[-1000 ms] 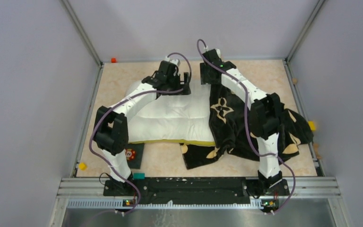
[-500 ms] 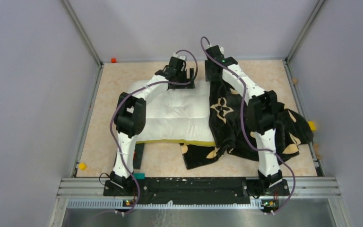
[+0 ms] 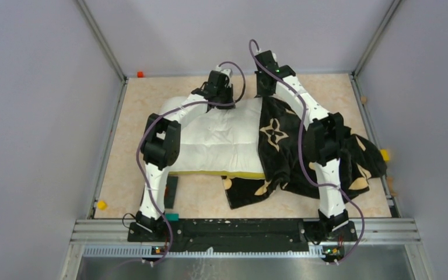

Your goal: Put the pillow into the pillowcase

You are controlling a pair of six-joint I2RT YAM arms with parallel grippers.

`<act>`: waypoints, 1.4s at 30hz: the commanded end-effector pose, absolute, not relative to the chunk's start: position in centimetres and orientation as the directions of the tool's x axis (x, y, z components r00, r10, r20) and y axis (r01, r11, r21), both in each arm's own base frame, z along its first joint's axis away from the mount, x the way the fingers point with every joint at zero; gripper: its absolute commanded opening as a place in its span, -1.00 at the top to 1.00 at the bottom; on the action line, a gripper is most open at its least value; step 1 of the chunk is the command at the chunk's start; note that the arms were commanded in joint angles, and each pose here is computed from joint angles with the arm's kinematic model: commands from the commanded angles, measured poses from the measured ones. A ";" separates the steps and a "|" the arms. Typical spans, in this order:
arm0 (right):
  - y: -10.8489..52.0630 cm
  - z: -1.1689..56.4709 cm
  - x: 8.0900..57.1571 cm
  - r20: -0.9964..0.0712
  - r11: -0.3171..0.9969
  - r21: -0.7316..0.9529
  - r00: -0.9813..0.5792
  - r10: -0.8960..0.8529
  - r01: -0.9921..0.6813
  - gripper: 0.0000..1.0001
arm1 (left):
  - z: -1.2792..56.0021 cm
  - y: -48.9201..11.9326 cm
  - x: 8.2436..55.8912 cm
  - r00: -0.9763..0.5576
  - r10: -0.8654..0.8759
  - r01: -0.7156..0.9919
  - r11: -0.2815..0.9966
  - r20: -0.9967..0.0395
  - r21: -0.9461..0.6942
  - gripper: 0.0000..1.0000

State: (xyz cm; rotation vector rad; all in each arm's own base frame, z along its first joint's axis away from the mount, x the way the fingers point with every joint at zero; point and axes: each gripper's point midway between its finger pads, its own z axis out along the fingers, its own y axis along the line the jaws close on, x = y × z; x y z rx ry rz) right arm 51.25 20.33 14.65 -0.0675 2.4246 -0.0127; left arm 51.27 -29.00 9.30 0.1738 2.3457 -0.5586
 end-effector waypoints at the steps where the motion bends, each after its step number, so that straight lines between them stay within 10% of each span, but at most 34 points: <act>1: 23.8 20.5 51.6 -0.743 0.992 0.055 -0.668 -0.033 -0.110 1.00 | 12.8 -30.7 50.2 -0.699 -0.027 0.380 0.833 -0.715 -0.403 1.00; 8: 29.8 27.5 50.7 -0.815 0.943 0.222 -0.578 0.040 -0.247 1.00 | 18.4 -34.3 47.8 -0.621 -0.040 0.491 0.759 -0.783 -0.428 1.00; 18: 31.7 26.7 48.0 -0.805 0.927 0.260 -0.591 0.053 -0.270 1.00 | 20.6 -24.4 56.8 -0.601 -0.448 0.024 0.818 -0.662 -0.575 1.00; 24: 33.4 26.9 48.7 -0.795 0.905 0.270 -0.607 0.016 -0.330 0.81 | 20.0 -25.3 60.2 -0.621 -0.456 0.080 0.773 -0.638 -0.630 1.00; 28: 31.9 26.2 48.0 -0.791 0.927 0.220 -0.611 -0.014 -0.305 0.02 | 20.7 -25.9 58.6 -0.623 -0.367 0.166 0.801 -0.691 -0.575 0.21; 32: 29.4 25.9 46.4 -0.792 0.951 0.167 -0.610 -0.029 -0.261 -0.11 | 22.5 -23.4 55.8 -0.600 -0.318 0.161 0.851 -0.735 -0.500 -0.53; 42: 28.5 19.1 38.0 -0.712 0.955 0.120 -0.694 -0.107 -0.271 -0.10 | 19.1 -19.4 44.0 -0.691 -0.241 0.104 0.900 -0.681 -0.423 -0.98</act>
